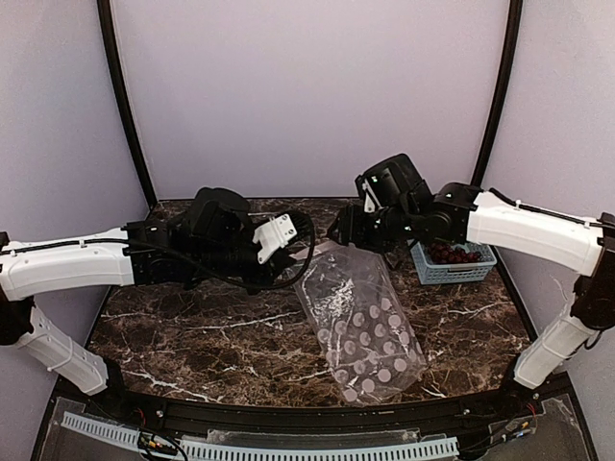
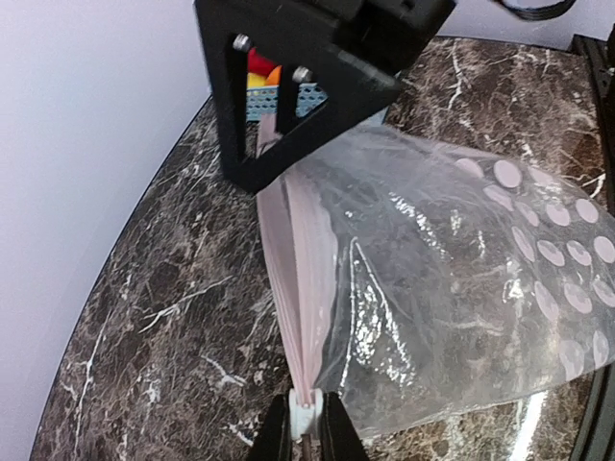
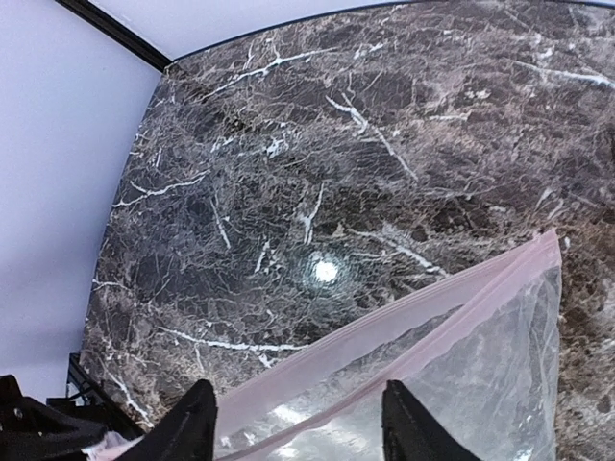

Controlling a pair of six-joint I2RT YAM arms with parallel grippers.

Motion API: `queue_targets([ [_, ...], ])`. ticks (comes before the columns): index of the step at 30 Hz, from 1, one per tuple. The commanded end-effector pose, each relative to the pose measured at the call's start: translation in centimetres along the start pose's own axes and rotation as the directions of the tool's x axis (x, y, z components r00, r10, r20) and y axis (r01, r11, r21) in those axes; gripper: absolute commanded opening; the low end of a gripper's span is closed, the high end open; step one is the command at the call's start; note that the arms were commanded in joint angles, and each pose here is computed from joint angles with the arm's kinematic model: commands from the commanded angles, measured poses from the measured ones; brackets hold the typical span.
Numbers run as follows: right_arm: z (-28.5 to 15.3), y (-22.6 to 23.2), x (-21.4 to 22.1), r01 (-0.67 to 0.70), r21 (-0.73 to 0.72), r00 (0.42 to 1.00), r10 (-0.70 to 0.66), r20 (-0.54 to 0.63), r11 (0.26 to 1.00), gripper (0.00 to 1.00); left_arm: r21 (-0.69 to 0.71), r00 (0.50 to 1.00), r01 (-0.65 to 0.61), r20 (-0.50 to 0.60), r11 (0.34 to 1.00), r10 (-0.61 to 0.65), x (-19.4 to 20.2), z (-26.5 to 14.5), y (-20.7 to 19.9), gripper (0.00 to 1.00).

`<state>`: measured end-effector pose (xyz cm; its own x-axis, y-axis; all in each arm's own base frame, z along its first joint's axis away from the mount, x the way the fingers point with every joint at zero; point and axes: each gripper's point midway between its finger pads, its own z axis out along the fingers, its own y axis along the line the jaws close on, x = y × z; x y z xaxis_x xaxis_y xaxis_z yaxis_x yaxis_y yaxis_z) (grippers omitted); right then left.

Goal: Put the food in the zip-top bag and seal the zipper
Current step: Adjust the zipper food storage bag at the center of the board.

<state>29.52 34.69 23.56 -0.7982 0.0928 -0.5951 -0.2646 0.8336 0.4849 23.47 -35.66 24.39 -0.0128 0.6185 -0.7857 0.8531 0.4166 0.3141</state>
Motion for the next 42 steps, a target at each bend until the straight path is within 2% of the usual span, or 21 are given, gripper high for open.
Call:
queue_targets([
  [1,-2.7,-1.0,-1.7,0.010,0.044,0.995,-0.014,0.103,0.999,0.64,-0.214,0.992,-0.070,-0.117,0.974,0.046,1.4,-0.6,3.8,0.01],
  [5,-4.5,-1.7,-2.9,0.018,0.066,0.988,-0.028,0.155,0.998,0.73,-0.307,0.991,-0.113,-0.109,0.945,0.083,-0.2,-2.5,6.6,0.01],
  [12,-7.1,-2.2,-4.3,0.016,0.067,0.974,-0.031,0.226,0.998,0.81,-0.447,0.988,-0.155,-0.065,0.881,0.141,-4.7,-7.5,11.2,0.01],
  [16,-7.6,-2.4,-4.2,0.009,0.060,0.971,-0.023,0.237,0.998,0.83,-0.457,0.980,-0.194,-0.054,0.868,0.191,-6.2,-8.6,11.7,0.01],
  [18,-7.6,-2.5,-3.8,0.001,0.045,0.972,-0.012,0.236,0.999,0.84,-0.416,0.977,-0.206,-0.037,0.885,0.210,-6.2,-8.2,10.9,0.01],
  [22,-7.6,-2.0,-3.1,-0.028,-0.036,0.970,0.036,0.241,0.999,0.86,-0.279,0.987,-0.157,-0.016,0.947,0.158,-4.1,-5.4,7.7,0.01],
  [28,-8.0,-1.3,-2.4,-0.090,-0.149,0.962,0.124,0.242,0.985,0.88,-0.069,0.991,-0.103,-0.087,0.992,0.097,0.8,0.3,1.3,0.01],
  [35,-7.7,-1.7,-1.2,-0.173,-0.220,0.948,0.223,0.228,0.960,0.83,-0.031,0.997,-0.043,-0.072,0.999,0.040,1.1,2.0,-0.3,0.01],
  [42,-6.6,-1.8,-0.8,-0.184,-0.218,0.949,0.231,0.216,0.958,0.75,-0.019,0.999,0.033,-0.031,0.999,-0.033,0.4,1.7,-0.5,0.01],
])
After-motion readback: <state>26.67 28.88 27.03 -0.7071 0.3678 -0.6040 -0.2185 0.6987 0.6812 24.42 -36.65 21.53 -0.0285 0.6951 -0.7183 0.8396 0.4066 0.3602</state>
